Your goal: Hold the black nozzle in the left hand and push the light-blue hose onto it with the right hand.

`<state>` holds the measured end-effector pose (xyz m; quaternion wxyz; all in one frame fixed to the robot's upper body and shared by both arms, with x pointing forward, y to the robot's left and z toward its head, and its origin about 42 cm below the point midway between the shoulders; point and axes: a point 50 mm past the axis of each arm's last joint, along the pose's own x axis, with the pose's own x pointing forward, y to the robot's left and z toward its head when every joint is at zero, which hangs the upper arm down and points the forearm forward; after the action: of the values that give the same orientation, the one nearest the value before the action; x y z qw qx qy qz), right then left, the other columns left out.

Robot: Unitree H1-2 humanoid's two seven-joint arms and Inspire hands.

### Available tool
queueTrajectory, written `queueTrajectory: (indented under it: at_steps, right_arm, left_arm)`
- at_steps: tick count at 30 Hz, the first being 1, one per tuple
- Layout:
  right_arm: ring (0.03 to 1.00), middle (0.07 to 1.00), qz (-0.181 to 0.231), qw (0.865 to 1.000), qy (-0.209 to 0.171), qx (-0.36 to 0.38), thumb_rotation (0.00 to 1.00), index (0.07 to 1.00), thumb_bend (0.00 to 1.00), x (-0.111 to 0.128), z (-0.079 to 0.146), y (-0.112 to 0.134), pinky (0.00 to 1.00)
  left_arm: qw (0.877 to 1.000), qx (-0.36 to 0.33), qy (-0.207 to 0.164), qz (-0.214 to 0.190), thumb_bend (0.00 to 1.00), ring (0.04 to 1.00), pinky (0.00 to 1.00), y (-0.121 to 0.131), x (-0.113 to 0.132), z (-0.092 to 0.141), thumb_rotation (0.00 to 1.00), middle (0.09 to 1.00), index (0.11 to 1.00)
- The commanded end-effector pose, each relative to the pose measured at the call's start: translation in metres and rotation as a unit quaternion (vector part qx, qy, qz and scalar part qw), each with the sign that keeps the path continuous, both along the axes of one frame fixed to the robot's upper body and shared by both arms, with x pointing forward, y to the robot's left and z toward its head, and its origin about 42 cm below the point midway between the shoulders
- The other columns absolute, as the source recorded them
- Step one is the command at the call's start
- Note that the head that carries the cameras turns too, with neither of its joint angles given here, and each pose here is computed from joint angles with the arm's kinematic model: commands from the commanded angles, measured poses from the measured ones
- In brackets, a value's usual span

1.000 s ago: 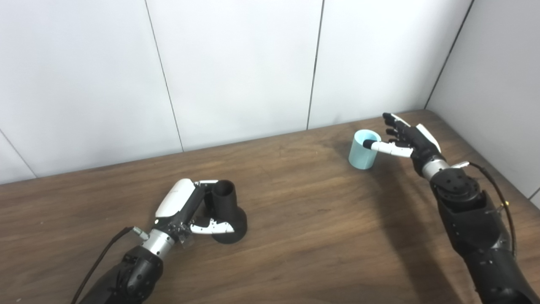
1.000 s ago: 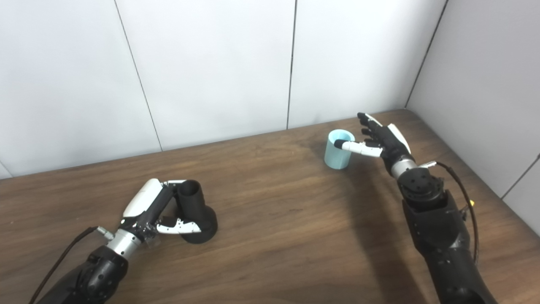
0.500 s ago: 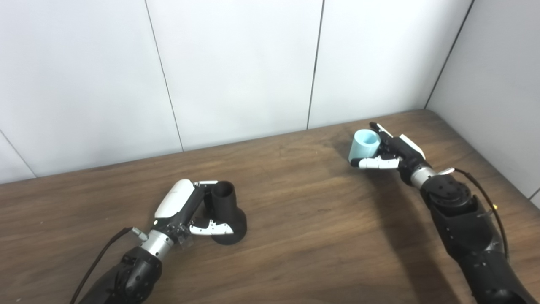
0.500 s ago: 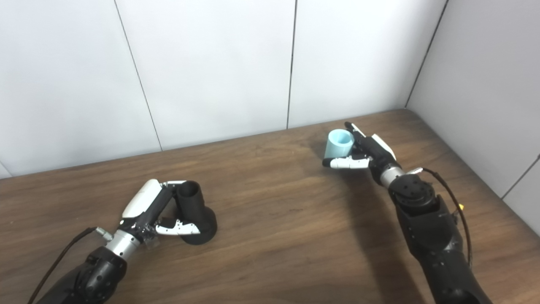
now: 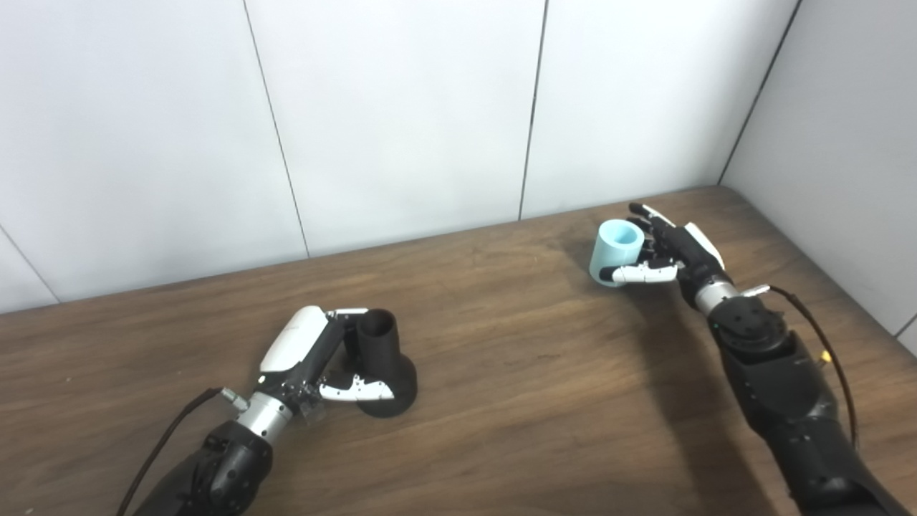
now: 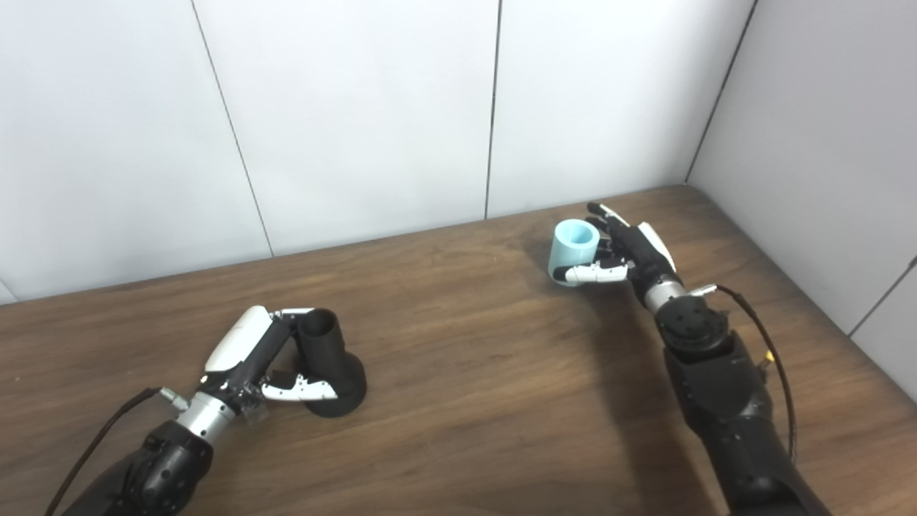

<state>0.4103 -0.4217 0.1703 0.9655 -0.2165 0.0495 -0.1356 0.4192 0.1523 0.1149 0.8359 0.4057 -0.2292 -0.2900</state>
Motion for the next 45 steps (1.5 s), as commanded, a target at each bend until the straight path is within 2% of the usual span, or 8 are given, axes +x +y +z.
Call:
queueTrajectory:
  at_steps: [1,2,6,23,27,30,39,45]
  right_arm:
    - [0.585,0.609,-0.020,0.999,-0.028,-0.040,0.00,0.714,0.66,0.012,0.008,0.003,0.52]
    - [0.522,0.516,-0.025,0.998,-0.031,-0.055,0.00,0.617,0.58,0.013,0.006,0.004,0.46]
    - [0.418,0.436,-0.036,0.996,-0.037,-0.077,0.00,0.531,0.53,0.016,0.002,0.007,0.36]
    - [0.403,0.477,-0.019,0.995,-0.047,-0.087,0.00,0.539,0.51,0.013,-0.003,0.016,0.37]
    - [0.407,0.477,-0.001,0.994,-0.073,-0.087,0.00,0.531,0.52,0.011,0.012,0.026,0.36]
    - [0.435,0.482,0.034,0.988,-0.114,-0.099,0.00,0.506,0.52,0.010,0.039,0.045,0.40]
    - [0.426,0.478,0.114,0.970,-0.215,-0.022,0.00,0.509,0.52,0.001,0.105,0.110,0.35]
    - [0.415,0.492,0.158,0.960,-0.232,0.019,0.00,0.509,0.52,-0.007,0.131,0.146,0.33]
  left_arm:
    - [0.980,0.127,0.155,-0.009,0.50,0.407,0.38,0.049,-0.075,-0.104,0.00,0.471,0.499]
    - [0.979,0.127,0.156,-0.009,0.50,0.407,0.38,0.049,-0.075,-0.104,0.00,0.473,0.499]
    - [0.979,0.131,0.156,-0.008,0.50,0.407,0.38,0.050,-0.075,-0.104,0.00,0.475,0.498]
    - [0.979,0.131,0.154,-0.005,0.50,0.422,0.39,0.051,-0.077,-0.107,0.00,0.475,0.495]
    - [0.979,0.132,0.154,-0.006,0.50,0.414,0.38,0.047,-0.079,-0.108,0.00,0.478,0.494]
    - [0.979,0.127,0.161,-0.008,0.50,0.417,0.39,0.040,-0.080,-0.109,0.00,0.482,0.494]
    - [0.980,0.124,0.157,-0.013,0.50,0.410,0.37,0.023,-0.082,-0.107,0.00,0.481,0.498]
    - [0.980,0.112,0.167,-0.007,0.50,0.380,0.33,0.017,-0.083,-0.110,0.00,0.474,0.531]
